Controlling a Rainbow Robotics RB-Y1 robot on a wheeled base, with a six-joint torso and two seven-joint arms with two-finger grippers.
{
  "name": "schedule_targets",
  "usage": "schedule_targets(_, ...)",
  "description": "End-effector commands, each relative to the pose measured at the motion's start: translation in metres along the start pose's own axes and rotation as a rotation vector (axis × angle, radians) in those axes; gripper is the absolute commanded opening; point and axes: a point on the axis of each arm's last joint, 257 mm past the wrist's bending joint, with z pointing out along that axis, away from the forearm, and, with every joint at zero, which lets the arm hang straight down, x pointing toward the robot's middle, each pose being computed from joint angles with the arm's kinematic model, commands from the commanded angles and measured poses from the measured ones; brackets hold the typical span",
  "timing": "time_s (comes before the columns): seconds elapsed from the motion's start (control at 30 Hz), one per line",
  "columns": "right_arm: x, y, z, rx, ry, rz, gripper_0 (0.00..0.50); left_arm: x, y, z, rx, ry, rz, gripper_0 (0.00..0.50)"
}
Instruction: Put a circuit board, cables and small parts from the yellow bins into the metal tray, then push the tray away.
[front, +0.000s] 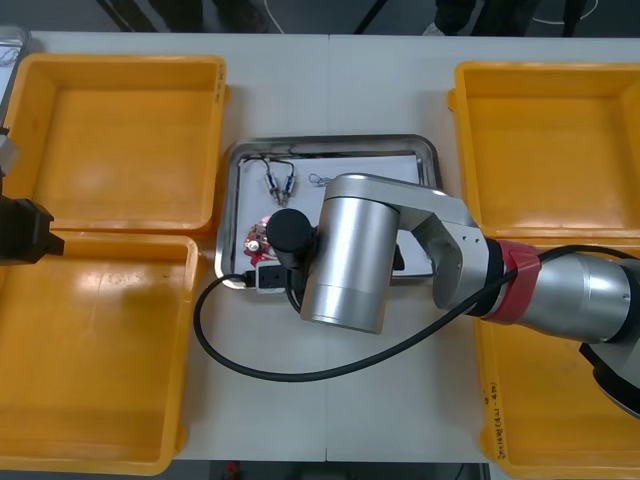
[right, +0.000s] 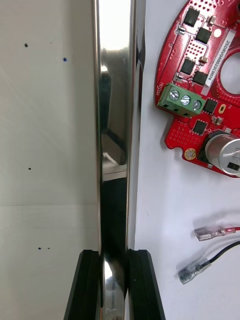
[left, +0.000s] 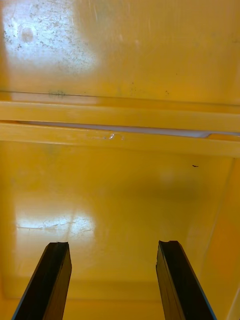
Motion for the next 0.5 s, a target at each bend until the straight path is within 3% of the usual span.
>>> schedule_targets(0.03,-0.010,-0.032,-0.017,0.056,-0.021,-0.005,0.000,-0.005,0.015,-0.015,-0.043,-0.028,0.047,0.500)
schedule_targets(0.27,-0.010,-0.060,-0.014,0.094,-0.012,0.017,0.000,-0.005,0.015,-0.015,-0.043,-0.028,0.047,0.500)
schedule_targets(0.5,-0.009,-0.078,-0.016,0.098,0.002,0.033,0.000,-0.005,0.015,-0.015,-0.043,-0.028,0.047,0.500)
